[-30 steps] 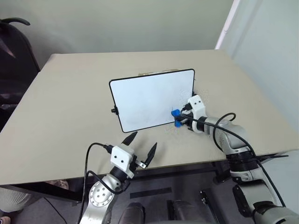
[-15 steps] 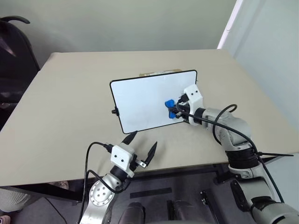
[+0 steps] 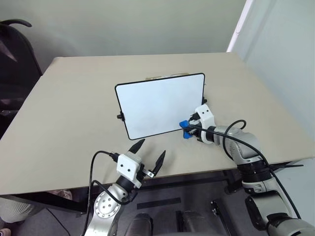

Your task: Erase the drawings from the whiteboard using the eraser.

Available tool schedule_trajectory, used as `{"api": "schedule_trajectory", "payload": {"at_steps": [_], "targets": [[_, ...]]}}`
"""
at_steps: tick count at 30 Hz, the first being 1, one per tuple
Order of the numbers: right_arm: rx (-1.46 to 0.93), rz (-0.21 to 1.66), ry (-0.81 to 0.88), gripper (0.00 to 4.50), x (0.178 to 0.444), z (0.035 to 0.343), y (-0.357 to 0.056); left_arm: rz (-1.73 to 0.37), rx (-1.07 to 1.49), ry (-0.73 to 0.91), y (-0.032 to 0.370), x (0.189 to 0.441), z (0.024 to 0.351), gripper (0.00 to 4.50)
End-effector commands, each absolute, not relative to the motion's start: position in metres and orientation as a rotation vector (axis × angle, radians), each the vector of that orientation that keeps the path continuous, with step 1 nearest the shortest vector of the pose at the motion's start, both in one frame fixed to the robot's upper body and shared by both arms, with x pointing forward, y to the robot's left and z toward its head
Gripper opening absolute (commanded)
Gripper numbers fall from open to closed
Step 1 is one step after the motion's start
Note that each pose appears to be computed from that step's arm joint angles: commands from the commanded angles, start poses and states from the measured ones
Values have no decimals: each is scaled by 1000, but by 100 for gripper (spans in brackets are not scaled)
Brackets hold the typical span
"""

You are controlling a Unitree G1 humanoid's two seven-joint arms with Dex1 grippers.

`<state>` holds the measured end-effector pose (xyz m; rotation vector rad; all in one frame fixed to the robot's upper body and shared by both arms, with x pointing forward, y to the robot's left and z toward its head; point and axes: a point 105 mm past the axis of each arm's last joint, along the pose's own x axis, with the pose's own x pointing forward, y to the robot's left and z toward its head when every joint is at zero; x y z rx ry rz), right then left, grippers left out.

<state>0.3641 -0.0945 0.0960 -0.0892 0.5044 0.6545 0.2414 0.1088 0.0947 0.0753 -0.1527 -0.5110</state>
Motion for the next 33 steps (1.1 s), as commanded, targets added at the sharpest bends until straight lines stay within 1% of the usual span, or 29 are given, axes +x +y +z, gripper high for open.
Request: {"api": "schedule_trajectory", "payload": {"at_steps": [1, 6, 8, 10, 19, 22, 26, 29, 33], "targets": [[-97, 649, 537, 58, 363, 92, -98, -522, 74, -202, 105, 239, 107, 450], [-108, 603, 608, 58, 365, 83, -110, -520, 74, -203, 106, 240, 107, 450], [-105, 577, 608, 58, 368, 83, -116, -519, 74, -203, 106, 240, 107, 450], [-99, 560, 589, 58, 371, 87, -120, -518, 74, -203, 106, 240, 107, 450], [-90, 518, 414, 58, 382, 127, -137, -520, 75, -204, 107, 240, 108, 450], [-89, 535, 380, 58, 382, 135, -134, -522, 75, -203, 107, 239, 108, 450], [-91, 570, 383, 58, 379, 136, -122, -527, 75, -202, 107, 239, 107, 450], [-101, 626, 427, 58, 372, 125, -107, -529, 76, -201, 107, 239, 108, 450], [-111, 657, 467, 58, 368, 114, -94, -527, 77, -202, 107, 239, 108, 450]]}}
